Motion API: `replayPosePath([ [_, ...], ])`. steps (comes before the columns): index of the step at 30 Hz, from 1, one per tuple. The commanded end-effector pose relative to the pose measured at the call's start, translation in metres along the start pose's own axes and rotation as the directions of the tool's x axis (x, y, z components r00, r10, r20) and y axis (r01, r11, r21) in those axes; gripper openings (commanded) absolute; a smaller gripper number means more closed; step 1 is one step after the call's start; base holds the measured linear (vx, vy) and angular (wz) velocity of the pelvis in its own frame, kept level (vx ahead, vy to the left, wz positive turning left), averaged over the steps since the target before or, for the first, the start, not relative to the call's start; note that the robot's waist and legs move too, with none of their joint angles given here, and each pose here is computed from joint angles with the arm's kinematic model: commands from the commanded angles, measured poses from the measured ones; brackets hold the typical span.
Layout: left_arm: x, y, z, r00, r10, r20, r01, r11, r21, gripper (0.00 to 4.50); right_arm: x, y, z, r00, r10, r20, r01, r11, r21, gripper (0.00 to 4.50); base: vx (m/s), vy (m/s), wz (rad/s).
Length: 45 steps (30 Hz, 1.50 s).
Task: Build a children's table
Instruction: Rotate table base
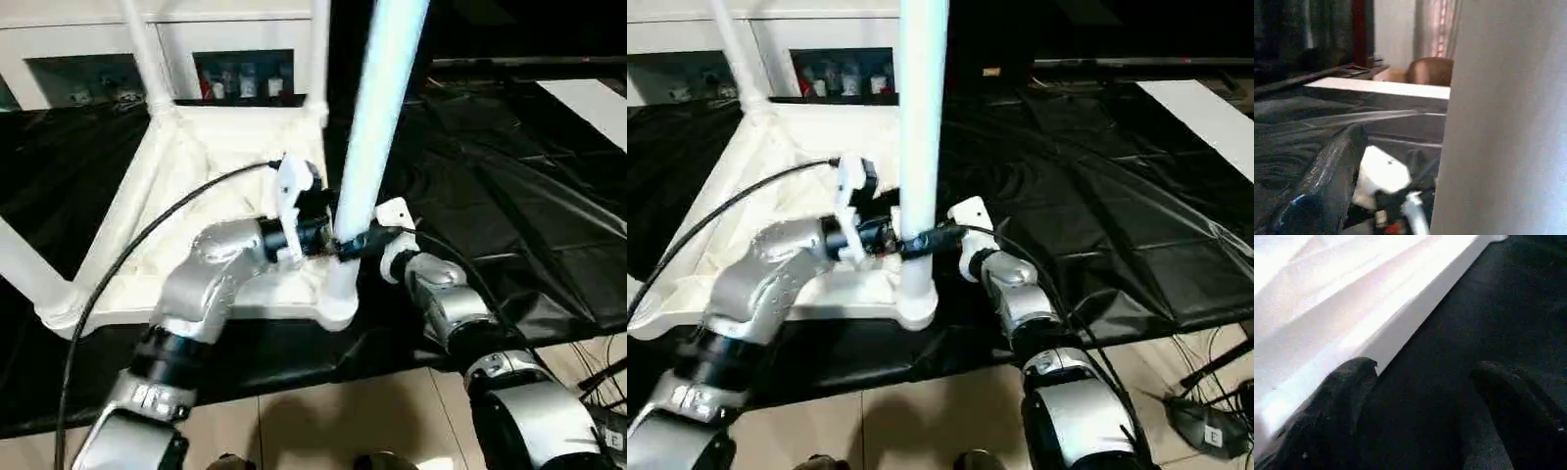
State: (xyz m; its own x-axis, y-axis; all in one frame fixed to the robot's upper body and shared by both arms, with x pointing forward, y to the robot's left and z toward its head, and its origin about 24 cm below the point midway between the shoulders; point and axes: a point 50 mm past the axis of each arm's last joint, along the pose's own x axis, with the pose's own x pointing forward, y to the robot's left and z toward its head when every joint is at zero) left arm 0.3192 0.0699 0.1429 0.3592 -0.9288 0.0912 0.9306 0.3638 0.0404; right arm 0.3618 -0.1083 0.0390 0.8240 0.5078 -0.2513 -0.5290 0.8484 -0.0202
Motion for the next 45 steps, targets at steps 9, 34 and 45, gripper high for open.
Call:
replayPosePath([
  [9, -0.004, 0.041, -0.003, 0.941, 0.331, -0.062, -0.318, 0.934, 0.163, 4.43, -0.041, -0.065, 0.02, 0.974, -0.19, 0.124, 0.195, 0.98, -0.028, 3.89, 0.0, 0.0, 0.0],
  [34, -0.097, -0.018, -0.046, 0.629, 0.775, 0.068, -0.773, 0.632, -0.051, 4.43, -0.13, -0.013, 0.011, 0.965, -0.237, 0.111, 0.242, 0.97, -0.03, 3.89, 0.0, 0.0, 0.0],
  [45, -0.113, -0.033, -0.04, 0.472, 0.879, 0.059, -0.881, 0.474, -0.011, 4.43, -0.13, 0.02, 0.003, 0.972, -0.22, 0.083, 0.216, 0.975, 0.05, 3.89, -0.002, -0.067, 0.24],
])
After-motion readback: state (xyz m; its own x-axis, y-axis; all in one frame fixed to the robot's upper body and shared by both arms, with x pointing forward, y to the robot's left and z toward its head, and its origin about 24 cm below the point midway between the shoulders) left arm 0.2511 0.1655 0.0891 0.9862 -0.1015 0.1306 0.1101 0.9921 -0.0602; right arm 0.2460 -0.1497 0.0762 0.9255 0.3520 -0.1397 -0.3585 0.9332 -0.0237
